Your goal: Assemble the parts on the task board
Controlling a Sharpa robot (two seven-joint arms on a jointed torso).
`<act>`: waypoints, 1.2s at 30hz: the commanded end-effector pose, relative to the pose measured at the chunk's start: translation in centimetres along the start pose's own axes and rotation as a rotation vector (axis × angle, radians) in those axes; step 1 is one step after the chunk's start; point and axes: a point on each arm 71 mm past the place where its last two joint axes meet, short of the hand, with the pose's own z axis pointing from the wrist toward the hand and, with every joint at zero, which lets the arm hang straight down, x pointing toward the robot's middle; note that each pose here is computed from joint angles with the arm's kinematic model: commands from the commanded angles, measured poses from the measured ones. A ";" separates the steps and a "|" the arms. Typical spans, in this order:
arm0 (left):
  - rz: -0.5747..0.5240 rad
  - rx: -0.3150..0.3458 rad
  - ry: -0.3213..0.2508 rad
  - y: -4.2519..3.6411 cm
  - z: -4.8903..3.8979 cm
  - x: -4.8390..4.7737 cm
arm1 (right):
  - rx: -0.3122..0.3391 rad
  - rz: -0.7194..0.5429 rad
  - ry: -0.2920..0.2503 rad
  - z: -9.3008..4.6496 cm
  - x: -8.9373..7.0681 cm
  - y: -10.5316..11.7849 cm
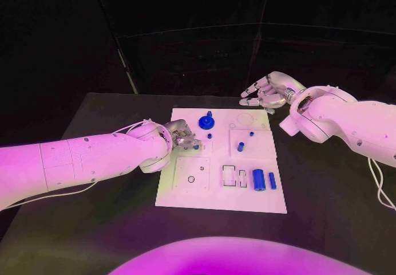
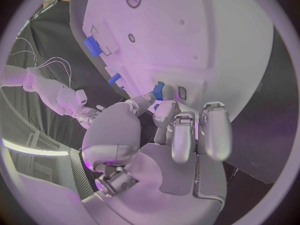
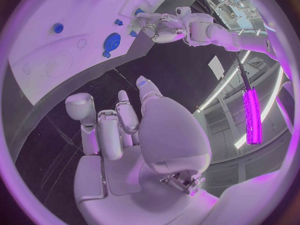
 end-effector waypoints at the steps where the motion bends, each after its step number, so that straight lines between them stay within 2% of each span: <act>1: 0.010 -0.031 0.044 0.49 0.05 0.60 | -0.010 -0.002 0.002 0.0 0.0 0.2; 19: 0.005 -0.047 0.029 0.92 0.29 0.18 | -0.006 -0.003 -0.004 0.0 -0.1 0.1; 29: -0.011 -0.043 0.027 0.78 0.10 0.15 | -0.008 -0.003 -0.005 0.0 -0.2 0.1; 34: -0.040 -0.018 0.019 -0.02 -0.32 -0.82 | -0.007 -0.003 -0.006 0.0 -0.2 0.0; 36: -0.046 -0.006 0.011 -0.47 -0.51 -1.64 | -0.007 -0.003 -0.006 0.0 -0.2 0.0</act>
